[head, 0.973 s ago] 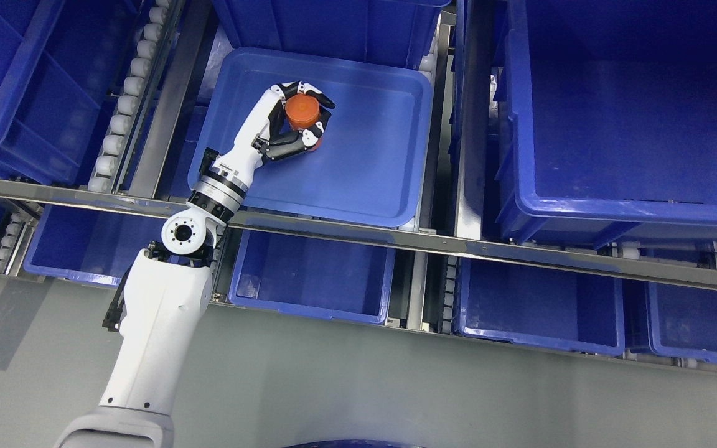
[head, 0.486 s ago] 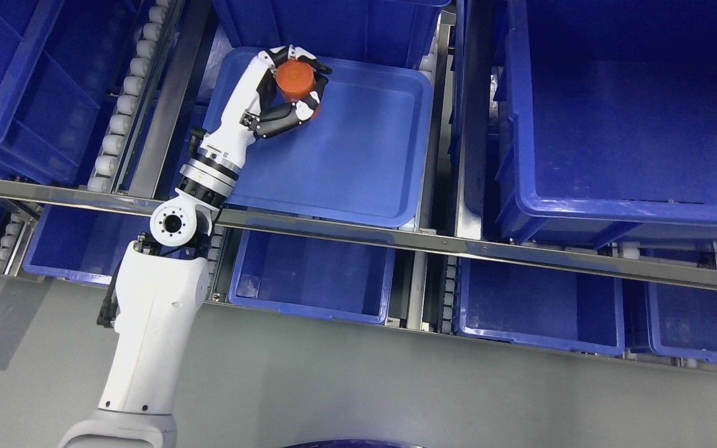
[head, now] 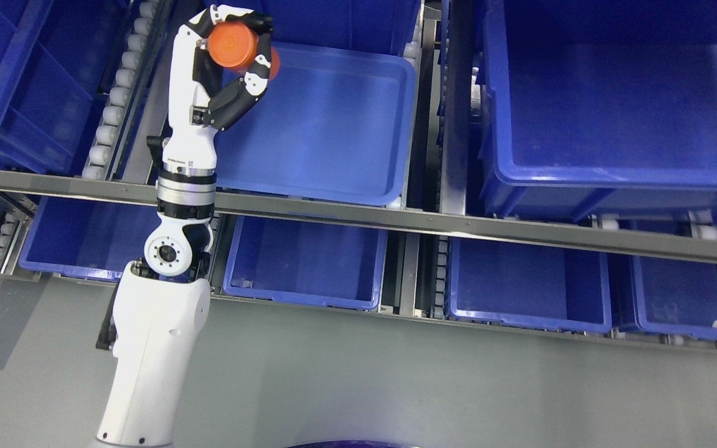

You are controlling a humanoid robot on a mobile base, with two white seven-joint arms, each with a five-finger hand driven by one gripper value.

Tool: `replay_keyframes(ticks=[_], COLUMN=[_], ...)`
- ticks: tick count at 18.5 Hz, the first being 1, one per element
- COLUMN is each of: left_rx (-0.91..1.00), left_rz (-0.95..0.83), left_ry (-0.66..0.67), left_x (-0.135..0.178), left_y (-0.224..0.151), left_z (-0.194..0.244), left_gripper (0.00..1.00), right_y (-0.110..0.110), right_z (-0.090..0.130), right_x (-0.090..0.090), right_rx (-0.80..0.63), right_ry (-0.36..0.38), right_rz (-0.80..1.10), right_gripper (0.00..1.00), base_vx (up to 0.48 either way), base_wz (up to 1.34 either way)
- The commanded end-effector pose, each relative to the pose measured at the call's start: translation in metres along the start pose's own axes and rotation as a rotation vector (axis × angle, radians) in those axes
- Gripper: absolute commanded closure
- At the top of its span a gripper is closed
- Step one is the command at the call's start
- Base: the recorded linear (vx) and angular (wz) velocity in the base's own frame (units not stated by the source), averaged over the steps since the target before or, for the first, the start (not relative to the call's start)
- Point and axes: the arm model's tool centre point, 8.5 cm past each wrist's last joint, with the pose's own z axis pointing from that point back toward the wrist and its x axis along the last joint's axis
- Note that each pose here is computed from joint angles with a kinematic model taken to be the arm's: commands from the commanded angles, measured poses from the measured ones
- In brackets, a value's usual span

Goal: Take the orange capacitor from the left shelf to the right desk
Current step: 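Lift the orange capacitor up out of the blue bin with the left hand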

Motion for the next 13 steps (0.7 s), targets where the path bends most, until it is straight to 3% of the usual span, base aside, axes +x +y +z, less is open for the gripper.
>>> replay_keyframes(ticks=[1, 6, 13], left_rx=[-0.014, -0.003, -0.064], left_rz=[0.021, 0.010, 0.068], left_ry=[-0.060, -0.064, 0.019], left_x=[0.025, 0.025, 0.015], left_y=[-0.010, -0.004, -0.034], left_z=[0.021, 0.025, 0.055], left_gripper=[0.98, 0.98, 0.99], right_y=[-0.011, -0.011, -0.011], right_z=[0.000, 0.000, 0.000], right_x=[0.003, 0.003, 0.003], right_rx=[-0.018, -0.018, -0.018], right_ry=[-0.020, -0.020, -0.020], right_rz=[-0.010, -0.010, -0.010], right_gripper=[0.00, 0.00, 0.00], base_vx=[-0.168, -0.186, -0.229], base_wz=[-0.13, -0.29, -0.92])
